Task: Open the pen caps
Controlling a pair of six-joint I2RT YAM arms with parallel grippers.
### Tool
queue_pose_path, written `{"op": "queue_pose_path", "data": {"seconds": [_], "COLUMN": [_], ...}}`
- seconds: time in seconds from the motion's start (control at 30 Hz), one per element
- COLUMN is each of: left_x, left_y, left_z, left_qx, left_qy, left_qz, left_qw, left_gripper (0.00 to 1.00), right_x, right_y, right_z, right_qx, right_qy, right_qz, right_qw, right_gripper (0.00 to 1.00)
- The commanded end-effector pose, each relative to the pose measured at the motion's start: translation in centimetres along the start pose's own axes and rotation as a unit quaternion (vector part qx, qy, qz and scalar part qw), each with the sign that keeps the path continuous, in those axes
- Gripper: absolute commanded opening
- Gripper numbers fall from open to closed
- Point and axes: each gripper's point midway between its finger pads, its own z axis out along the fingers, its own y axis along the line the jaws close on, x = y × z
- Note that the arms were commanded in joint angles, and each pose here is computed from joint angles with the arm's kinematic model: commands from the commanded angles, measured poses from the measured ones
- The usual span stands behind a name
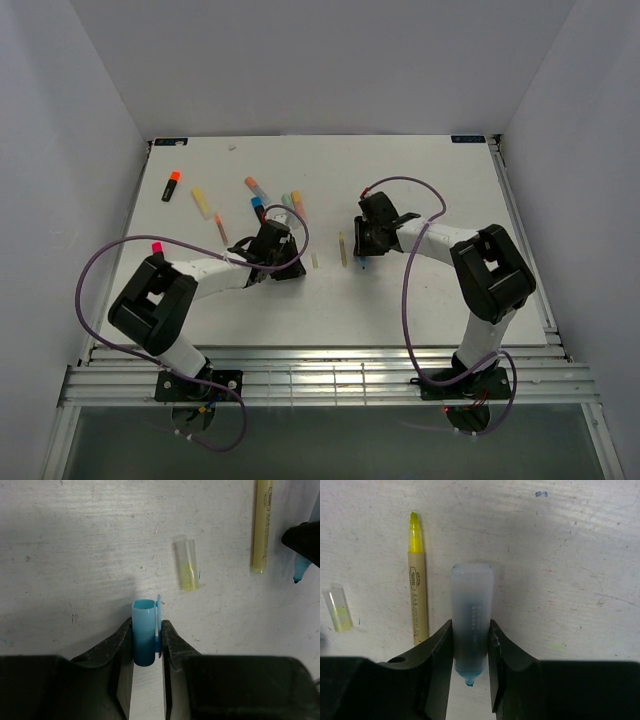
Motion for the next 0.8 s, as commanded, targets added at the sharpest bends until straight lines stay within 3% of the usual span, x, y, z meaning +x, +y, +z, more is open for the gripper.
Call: {"op": "queue_pose_path", "data": {"seconds": [0.0,0.2,0.23,0.3,0.6,0.77], "left_x": [-1.1,-0.5,-0.1,0.3,0.6,-2.0], "left_y": [-0.9,0.1,0.5,0.9,2.4,2.1], "left_z": [-0.1,0.1,0.1,0.0,-0.4,-2.4], "left_qx": [0.015,-0.008,-0.016,-0.022,-0.058,-0.069], "left_qy": [-0.010,-0.002,0.002,0.006,0.001,-0.042], "left_qz": [-0.006,-0.022,-0.026,-0.032,-0.041,-0.033], "left_qw": [1.000,1.000,1.000,0.999,0.997,0.996], "left_gripper": [0.24,0.45,0.47,0.53,0.59,0.68], "right_x": [-1.6,-1.0,-0.9,-0.8,-0.9,-1.7], "right_y": [0.4,0.4,0.3,0.5,0.9,1.1], "right_z": [0.4,0.9,0.9,0.8,0.9,0.2], "right_qx": [0.003,0.001,0.002,-0.002,-0.013,-0.013], "right_qy": [-0.021,-0.013,-0.012,-0.014,-0.008,-0.020], "right_qz": [-0.016,-0.012,-0.010,-0.009,-0.010,-0.014], "right_qw": [1.000,1.000,1.000,1.000,1.000,1.000], "right_gripper": [0.18,0.27,0.35,0.40,0.45,0.58]}}
